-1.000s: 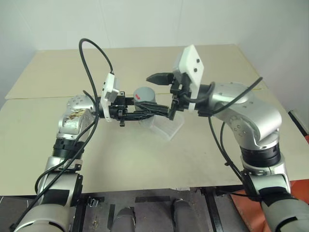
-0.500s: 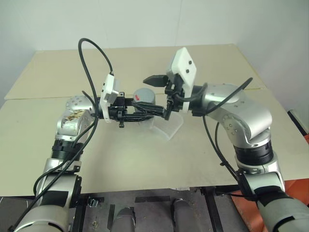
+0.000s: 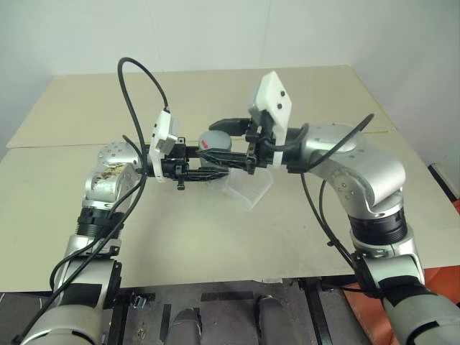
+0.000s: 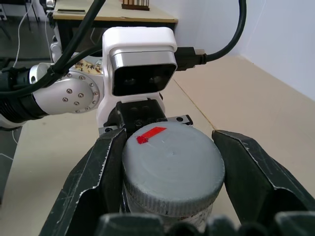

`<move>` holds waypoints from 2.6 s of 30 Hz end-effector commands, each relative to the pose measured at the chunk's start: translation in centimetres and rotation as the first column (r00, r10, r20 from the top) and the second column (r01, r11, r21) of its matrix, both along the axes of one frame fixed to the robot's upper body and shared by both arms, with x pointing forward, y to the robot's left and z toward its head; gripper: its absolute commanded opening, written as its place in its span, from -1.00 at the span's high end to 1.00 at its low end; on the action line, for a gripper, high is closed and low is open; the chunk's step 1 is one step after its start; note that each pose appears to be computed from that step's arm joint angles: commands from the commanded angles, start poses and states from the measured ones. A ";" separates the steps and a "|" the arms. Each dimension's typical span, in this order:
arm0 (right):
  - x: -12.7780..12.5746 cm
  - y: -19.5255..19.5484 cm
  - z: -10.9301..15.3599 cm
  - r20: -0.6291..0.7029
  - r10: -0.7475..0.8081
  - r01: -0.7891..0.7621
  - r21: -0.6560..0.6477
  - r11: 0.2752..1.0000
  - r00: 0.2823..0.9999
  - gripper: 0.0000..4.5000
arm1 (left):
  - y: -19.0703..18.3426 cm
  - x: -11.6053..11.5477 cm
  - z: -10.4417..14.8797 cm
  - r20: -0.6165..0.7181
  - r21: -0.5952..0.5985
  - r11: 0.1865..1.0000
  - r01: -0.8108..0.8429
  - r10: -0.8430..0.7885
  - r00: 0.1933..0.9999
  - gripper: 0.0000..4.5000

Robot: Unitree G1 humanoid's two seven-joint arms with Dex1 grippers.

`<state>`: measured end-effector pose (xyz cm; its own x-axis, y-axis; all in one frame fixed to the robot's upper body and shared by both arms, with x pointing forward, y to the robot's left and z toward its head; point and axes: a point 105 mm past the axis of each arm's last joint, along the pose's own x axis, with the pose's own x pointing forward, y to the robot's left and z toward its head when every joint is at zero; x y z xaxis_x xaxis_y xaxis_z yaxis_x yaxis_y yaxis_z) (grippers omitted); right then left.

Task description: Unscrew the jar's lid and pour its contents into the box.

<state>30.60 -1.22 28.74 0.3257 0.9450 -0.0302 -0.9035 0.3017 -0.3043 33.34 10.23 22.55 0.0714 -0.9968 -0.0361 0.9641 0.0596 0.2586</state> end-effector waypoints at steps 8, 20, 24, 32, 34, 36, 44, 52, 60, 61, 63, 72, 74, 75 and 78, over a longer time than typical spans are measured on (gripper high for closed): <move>4.1 -10.2 1.3 0.015 -0.442 0.435 0.147 0.888 0.897 -0.21 | 2.7 1.0 1.6 0.064 -0.038 0.985 -0.170 0.172 0.983 0.15; 5.2 -17.9 -13.0 -0.146 -0.806 0.793 -0.148 0.591 0.574 -0.21 | 2.7 3.7 1.9 0.082 -0.100 0.914 -0.392 0.401 0.913 0.15; 6.2 -18.6 -14.5 -0.130 -0.854 0.829 -0.208 0.520 0.503 -0.37 | 1.9 4.3 1.8 0.087 -0.108 0.906 -0.410 0.419 0.904 0.15; 3.7 -16.5 -9.3 -0.134 -0.702 0.690 -0.130 0.712 0.699 -0.99 | 0.4 6.5 1.0 0.344 -0.028 0.848 -0.529 0.505 0.791 0.15; 2.7 -15.7 -7.7 -0.156 -0.634 0.626 -0.100 0.773 0.758 -0.99 | -0.5 7.1 0.9 0.502 -0.010 0.830 -0.558 0.487 0.715 0.15; 2.0 -14.9 -6.8 -0.162 -0.586 0.575 -0.110 0.810 0.794 -0.99 | -1.5 7.7 1.0 0.648 -0.012 0.807 -0.591 0.457 0.610 0.15; -0.6 -12.9 -4.9 -0.164 -0.410 0.386 -0.158 0.909 0.897 -0.99 | -6.3 8.7 3.0 0.967 -0.062 0.825 -0.562 -0.090 -0.239 0.15; -1.6 -12.3 -4.8 -0.137 -0.344 0.314 -0.203 0.927 0.929 -0.99 | -10.3 7.9 1.5 0.764 0.064 0.916 -0.395 -0.300 -0.572 0.15; -1.4 -12.3 -4.5 -0.121 -0.361 0.340 -0.169 0.925 0.925 -0.99 | -11.2 8.2 1.0 0.686 0.112 0.916 -0.384 -0.351 -0.637 0.15; -1.4 -12.2 -4.5 -0.120 -0.361 0.340 -0.166 0.926 0.925 -0.99 | -11.3 8.2 1.0 0.690 0.109 0.918 -0.382 -0.347 -0.636 0.15; -1.5 -12.1 -4.4 -0.119 -0.355 0.335 -0.162 0.928 0.927 -0.99 | -11.3 8.1 1.0 0.699 0.109 0.921 -0.374 -0.339 -0.630 0.15; -1.3 -12.2 -4.5 -0.101 -0.365 0.347 -0.160 0.924 0.925 -0.99 | -9.2 8.5 2.2 0.887 -0.028 0.904 -0.428 -0.175 -0.427 0.15; -1.3 -12.3 -4.4 -0.085 -0.369 0.354 -0.147 0.923 0.926 -0.99 | -7.9 8.8 3.0 0.950 -0.093 0.875 -0.474 -0.064 -0.304 0.15; -1.2 -12.4 -4.4 -0.076 -0.369 0.357 -0.140 0.924 0.926 -0.99 | -6.9 9.0 3.3 0.972 -0.125 0.856 -0.502 0.006 -0.233 0.15; -1.1 -12.5 -4.3 -0.056 -0.369 0.361 -0.118 0.925 0.928 -0.99 | -4.5 9.1 3.9 0.975 -0.189 0.804 -0.563 0.222 -0.011 0.15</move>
